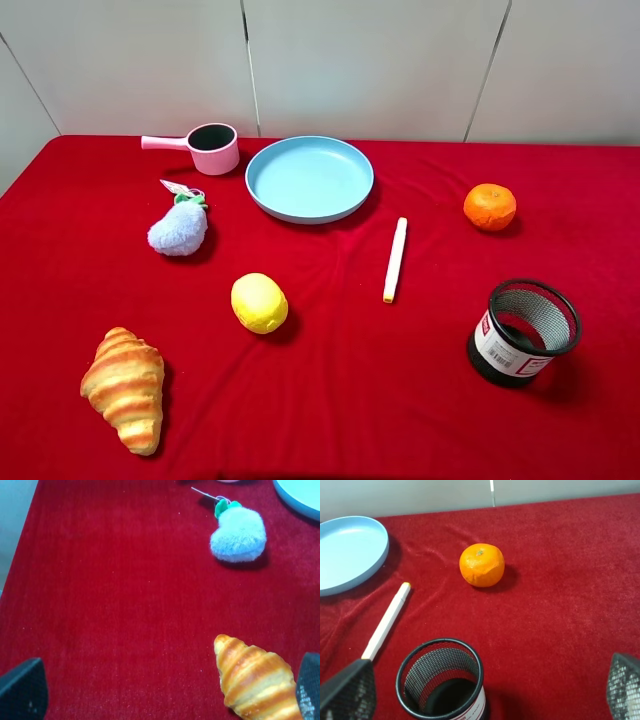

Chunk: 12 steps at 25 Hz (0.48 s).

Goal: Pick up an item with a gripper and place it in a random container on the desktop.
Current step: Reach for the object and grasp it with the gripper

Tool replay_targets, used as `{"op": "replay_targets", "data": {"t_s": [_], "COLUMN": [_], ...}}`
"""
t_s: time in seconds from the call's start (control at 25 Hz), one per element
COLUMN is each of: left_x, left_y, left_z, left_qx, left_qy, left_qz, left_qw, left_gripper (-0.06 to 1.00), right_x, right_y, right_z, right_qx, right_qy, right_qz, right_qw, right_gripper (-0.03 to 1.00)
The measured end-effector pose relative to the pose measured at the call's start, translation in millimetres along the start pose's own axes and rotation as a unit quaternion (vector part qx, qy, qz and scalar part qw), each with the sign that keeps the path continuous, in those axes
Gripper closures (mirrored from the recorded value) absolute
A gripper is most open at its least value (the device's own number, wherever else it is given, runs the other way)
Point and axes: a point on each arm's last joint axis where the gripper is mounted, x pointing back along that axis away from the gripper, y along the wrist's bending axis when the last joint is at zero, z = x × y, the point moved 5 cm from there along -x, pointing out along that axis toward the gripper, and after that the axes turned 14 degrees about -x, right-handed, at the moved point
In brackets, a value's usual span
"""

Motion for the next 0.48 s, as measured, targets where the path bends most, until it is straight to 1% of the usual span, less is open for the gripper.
{"op": "replay_targets", "data": {"t_s": [0.48], "left_x": [0.0], "left_y": [0.0], "left_z": [0.0], "left_qx": [0.000], "left_qy": [0.000], "left_qz": [0.000], "left_qw": [1.000], "left_gripper": [-0.04], "right_x": [0.0], "right_y": [0.0], "right_z": [0.0], "right_qx": [0.000], "right_qy": [0.000], "right_qz": [0.000], "right_qw": [1.000], "right_gripper": [0.28]}}
